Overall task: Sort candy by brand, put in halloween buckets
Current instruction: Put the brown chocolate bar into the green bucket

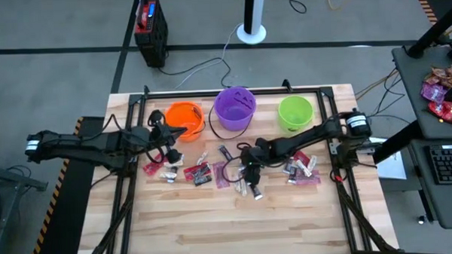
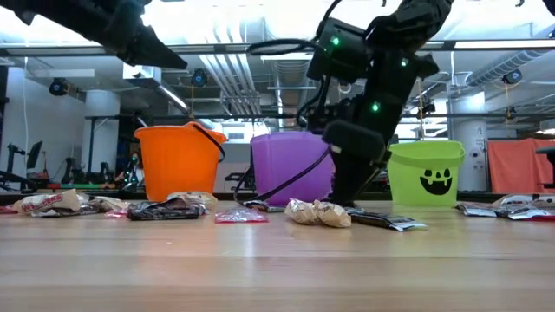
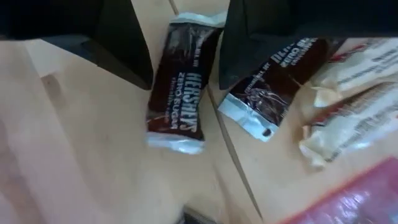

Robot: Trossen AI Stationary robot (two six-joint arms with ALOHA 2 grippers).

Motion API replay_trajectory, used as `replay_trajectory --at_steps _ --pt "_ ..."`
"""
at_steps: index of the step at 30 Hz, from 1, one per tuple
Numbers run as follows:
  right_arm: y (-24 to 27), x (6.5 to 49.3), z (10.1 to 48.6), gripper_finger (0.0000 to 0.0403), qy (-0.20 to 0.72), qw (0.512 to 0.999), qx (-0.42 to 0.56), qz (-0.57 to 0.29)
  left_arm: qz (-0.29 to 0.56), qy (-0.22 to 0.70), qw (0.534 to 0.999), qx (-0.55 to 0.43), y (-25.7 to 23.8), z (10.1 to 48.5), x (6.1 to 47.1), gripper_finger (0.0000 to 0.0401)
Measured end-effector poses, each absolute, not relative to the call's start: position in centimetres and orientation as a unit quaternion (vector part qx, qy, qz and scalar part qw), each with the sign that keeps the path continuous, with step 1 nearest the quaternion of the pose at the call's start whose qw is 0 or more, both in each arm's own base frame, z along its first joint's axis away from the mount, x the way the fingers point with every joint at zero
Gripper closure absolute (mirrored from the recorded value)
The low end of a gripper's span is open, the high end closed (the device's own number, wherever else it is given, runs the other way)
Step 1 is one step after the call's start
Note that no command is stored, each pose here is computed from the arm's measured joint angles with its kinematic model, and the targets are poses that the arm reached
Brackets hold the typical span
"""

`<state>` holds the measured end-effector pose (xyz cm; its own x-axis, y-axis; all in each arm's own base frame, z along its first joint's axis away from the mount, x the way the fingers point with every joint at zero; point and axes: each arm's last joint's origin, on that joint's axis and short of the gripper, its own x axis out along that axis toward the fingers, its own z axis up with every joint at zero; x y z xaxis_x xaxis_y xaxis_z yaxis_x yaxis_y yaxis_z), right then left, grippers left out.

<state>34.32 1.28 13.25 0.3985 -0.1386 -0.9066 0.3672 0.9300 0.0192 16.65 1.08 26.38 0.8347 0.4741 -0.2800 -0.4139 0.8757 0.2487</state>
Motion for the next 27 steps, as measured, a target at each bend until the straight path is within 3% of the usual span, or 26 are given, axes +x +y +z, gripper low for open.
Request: replay_trajectory --at_steps 12,20,27 --pt "1.3 34.3 13.2 0.0376 0.53 0.833 0.084 -0.136 0.236 0.144 0.957 0.081 1.1 26.7 17.0 0.0401" --pt "1.9 34.3 14.7 0.0382 0.49 0.854 0.041 -0.168 0.239 0.108 0.962 0.072 1.1 27.0 18.1 0.0401" --pt "2.9 35.3 16.3 0.0381 0.419 0.897 0.003 -0.14 0.238 0.125 0.96 0.073 1.1 26.3 19.1 0.0401"
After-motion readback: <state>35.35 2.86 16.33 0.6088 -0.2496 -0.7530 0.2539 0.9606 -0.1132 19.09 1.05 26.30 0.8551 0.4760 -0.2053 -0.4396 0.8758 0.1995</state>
